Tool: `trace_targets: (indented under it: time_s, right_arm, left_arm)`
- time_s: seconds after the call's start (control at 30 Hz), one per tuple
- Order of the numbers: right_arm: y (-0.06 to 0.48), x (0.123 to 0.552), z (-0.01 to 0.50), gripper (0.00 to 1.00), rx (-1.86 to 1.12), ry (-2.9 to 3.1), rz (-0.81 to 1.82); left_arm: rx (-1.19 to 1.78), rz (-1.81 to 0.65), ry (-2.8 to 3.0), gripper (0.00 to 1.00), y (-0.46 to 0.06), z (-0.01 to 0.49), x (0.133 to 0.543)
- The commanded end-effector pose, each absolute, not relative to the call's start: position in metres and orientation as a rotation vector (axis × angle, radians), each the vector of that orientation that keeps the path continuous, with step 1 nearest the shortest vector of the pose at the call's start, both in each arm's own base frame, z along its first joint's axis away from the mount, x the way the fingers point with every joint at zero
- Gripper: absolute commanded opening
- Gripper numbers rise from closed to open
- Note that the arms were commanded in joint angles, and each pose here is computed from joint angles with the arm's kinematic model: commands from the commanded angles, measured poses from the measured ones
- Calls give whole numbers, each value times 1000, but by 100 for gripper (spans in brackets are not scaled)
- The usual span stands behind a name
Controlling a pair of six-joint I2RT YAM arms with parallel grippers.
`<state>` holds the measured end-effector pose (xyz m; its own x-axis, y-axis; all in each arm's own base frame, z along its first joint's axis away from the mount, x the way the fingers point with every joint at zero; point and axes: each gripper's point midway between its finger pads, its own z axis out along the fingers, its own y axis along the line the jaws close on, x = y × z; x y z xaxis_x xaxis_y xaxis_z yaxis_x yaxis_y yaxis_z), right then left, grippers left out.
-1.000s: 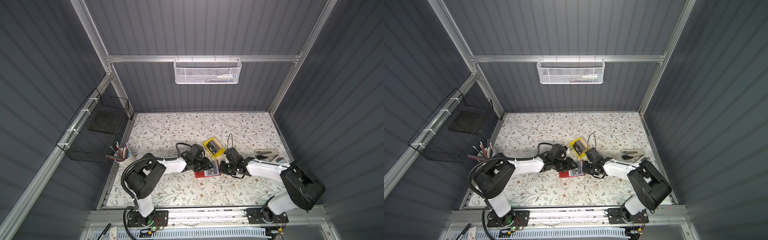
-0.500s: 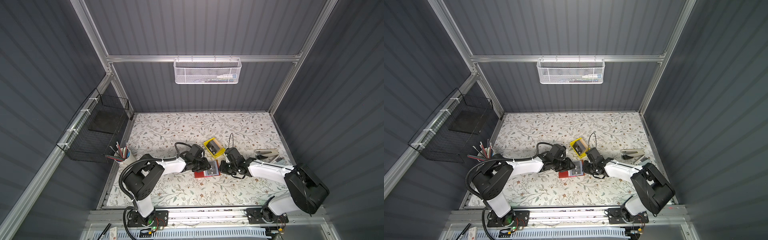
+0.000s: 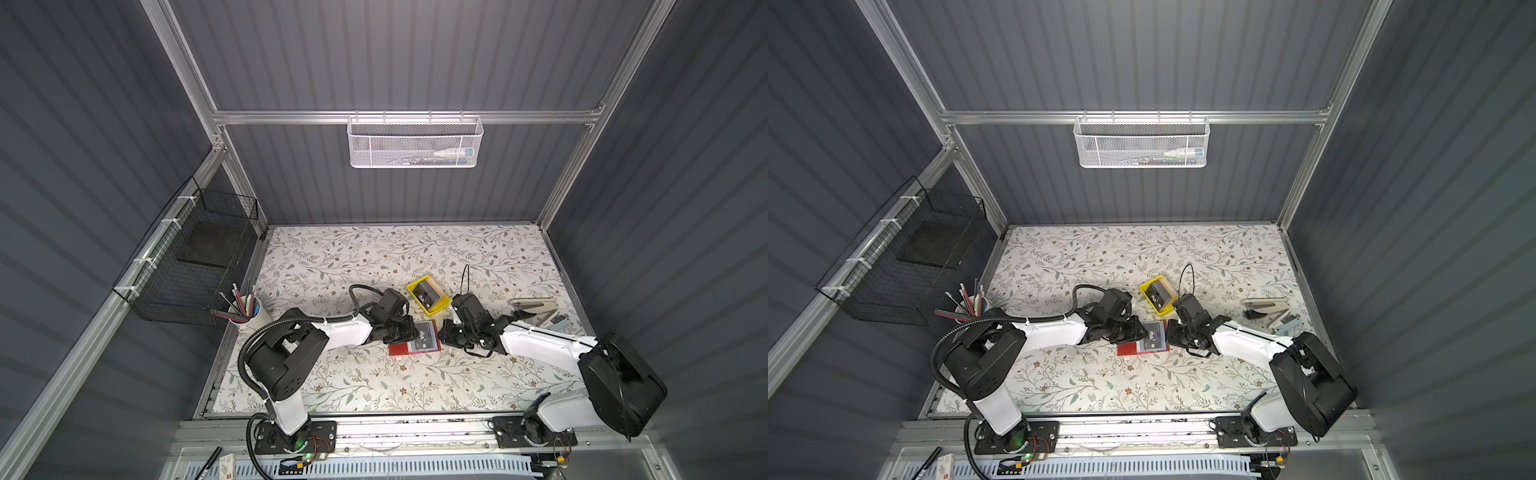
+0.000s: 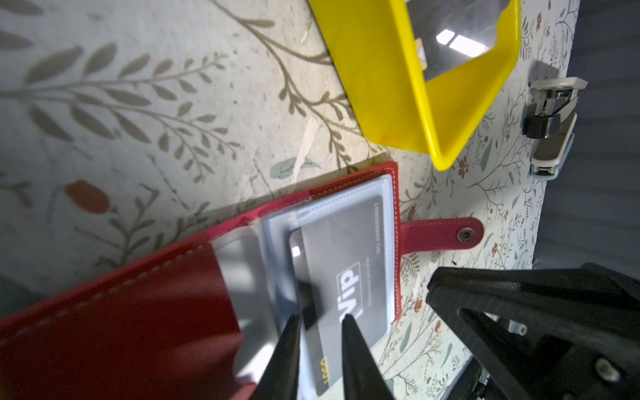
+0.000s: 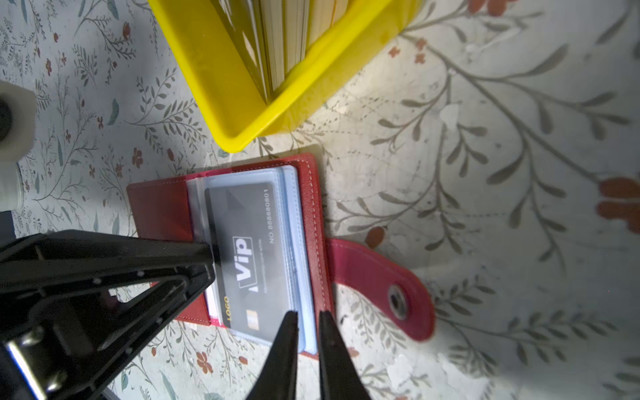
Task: Insert credit cards into a card holder
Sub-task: Insert the credit card into the card slot, then flip over the card slot in the card holder.
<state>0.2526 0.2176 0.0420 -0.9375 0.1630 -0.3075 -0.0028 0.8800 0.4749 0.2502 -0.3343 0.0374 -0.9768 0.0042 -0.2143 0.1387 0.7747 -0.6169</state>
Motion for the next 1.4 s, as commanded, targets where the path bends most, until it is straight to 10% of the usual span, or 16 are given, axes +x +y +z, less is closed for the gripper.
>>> trace_targets:
  time_s: [0.0,1.37]
  right_arm:
    - [220,252,45,16,106,2708,699]
    - [240,256,41,24,131,2704,912]
  left_arm:
    - [132,-941,2796,20,-328,30,243]
    - [138,-829,2857,10,-320,7,236]
